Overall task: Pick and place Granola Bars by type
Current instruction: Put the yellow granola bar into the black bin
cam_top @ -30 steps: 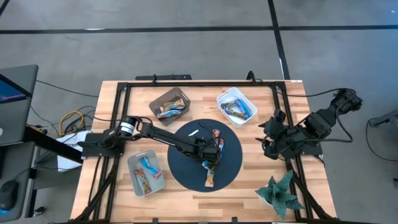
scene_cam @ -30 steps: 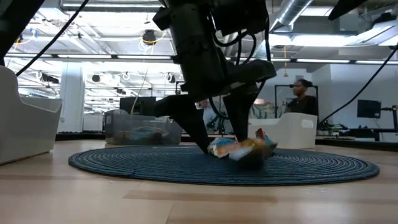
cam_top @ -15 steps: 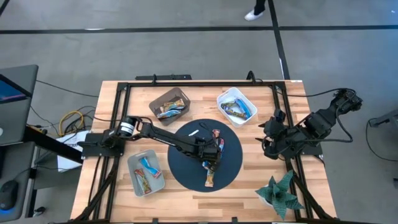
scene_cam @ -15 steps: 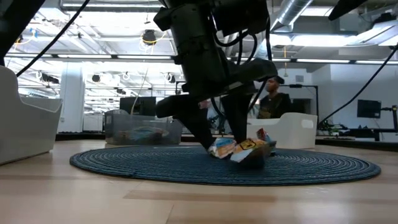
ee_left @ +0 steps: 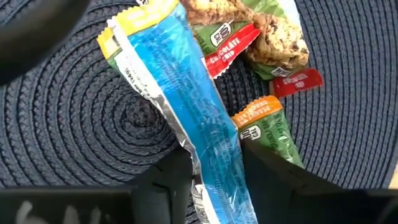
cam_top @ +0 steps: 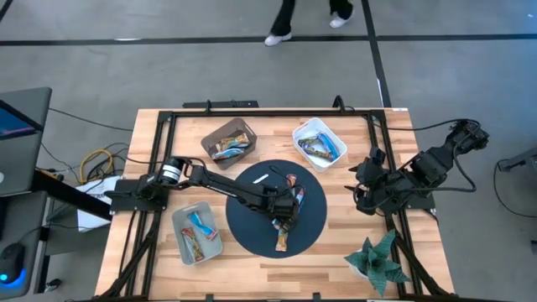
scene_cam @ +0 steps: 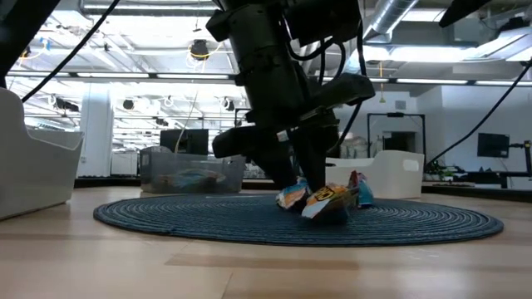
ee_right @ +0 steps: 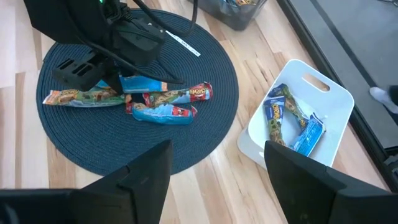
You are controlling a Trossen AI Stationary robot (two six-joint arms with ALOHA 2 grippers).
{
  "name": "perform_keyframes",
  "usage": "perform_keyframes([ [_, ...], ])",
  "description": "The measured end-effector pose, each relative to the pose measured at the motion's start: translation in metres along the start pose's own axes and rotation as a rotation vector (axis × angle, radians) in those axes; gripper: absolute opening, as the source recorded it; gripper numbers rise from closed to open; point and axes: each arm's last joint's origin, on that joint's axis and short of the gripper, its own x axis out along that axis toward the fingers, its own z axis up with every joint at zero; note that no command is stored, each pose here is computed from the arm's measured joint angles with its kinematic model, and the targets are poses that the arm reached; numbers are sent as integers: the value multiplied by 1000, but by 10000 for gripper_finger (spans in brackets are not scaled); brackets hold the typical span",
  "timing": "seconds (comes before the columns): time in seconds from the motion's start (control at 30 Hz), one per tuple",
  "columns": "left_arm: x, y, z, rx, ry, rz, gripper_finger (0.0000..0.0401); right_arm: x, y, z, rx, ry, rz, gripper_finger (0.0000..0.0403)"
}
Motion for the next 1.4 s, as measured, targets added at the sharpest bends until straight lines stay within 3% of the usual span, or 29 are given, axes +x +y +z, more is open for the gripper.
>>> perform_keyframes([
  [0.23,-4,-2,1,14,4,-28,108,0,0,0,0,0,0,248],
  [0.5,-41,-22,18,137,-41,-26,105,0,0,0,3,0,0,248],
  [0.67,-80,-23,28,288,-35,122,105,0,0,0,11,-2,0,248],
  [0.87,-127,7,39,470,19,531,105,0,1,2,53,-28,-8,248],
  [0.93,-133,16,47,510,8,611,105,0,1,3,67,-40,-5,248],
  [1.13,-142,38,73,546,22,629,105,0,5,7,114,-73,20,248],
  [1.4,-127,72,96,582,128,688,105,0,5,8,202,-79,30,248],
])
